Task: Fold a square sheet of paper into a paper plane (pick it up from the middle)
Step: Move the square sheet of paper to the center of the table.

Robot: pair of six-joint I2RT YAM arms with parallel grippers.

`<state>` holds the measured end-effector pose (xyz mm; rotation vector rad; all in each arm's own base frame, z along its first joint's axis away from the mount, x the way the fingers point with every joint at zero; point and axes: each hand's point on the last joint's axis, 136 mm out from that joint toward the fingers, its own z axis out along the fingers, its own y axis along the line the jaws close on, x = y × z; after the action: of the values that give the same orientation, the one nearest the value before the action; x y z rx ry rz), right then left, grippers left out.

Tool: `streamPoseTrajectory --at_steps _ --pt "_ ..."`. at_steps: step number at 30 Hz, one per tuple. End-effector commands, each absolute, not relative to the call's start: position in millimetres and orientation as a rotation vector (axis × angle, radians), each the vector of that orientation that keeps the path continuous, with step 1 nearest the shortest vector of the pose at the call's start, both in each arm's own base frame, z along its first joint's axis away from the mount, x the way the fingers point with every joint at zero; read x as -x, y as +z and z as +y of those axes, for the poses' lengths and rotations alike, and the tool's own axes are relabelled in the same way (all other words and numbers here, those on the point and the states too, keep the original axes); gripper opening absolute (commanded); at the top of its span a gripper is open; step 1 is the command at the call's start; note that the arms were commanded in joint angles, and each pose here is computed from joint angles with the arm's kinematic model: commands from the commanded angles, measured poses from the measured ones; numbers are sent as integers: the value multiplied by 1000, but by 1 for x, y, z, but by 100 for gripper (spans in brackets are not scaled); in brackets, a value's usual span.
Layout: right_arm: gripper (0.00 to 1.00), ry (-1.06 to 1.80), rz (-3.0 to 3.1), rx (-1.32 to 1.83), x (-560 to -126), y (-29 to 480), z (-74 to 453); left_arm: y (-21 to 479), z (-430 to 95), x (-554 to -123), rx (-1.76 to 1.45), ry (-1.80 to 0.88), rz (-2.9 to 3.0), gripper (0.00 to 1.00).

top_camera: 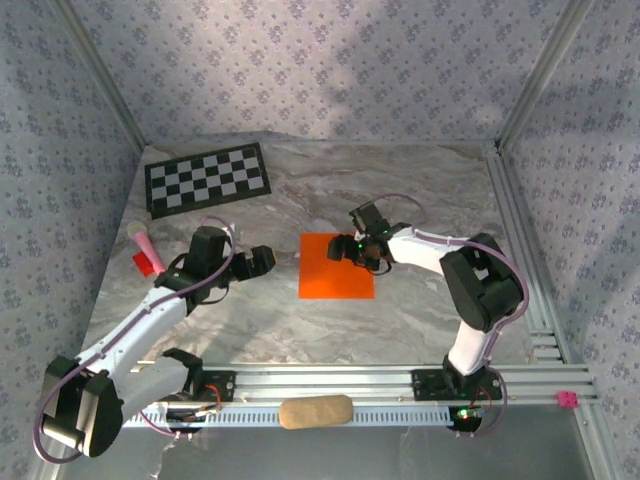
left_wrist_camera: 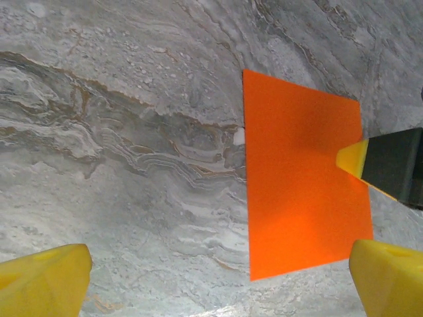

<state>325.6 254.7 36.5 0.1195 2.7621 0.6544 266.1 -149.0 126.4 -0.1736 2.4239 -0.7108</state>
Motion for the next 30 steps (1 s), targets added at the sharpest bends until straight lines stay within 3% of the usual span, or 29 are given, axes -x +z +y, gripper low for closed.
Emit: streamPoseTrajectory --at_steps 1,10,16,23,30 --pt "83 583 2867 -266 -304 10 254 136 -145 -273 179 -659 2403 100" --pt "83 790 2820 -214 -301 26 297 144 -141 -277 223 -625 2408 100" --pt "84 915 2700 -142 -307 66 307 144 -147 -275 206 -665 2425 100" --pt "86 717 2593 -303 -315 87 246 136 -161 -275 128 -548 2534 98" --pt "87 644 2573 -484 -310 81 187 113 -213 -282 5 -467 2710 93"
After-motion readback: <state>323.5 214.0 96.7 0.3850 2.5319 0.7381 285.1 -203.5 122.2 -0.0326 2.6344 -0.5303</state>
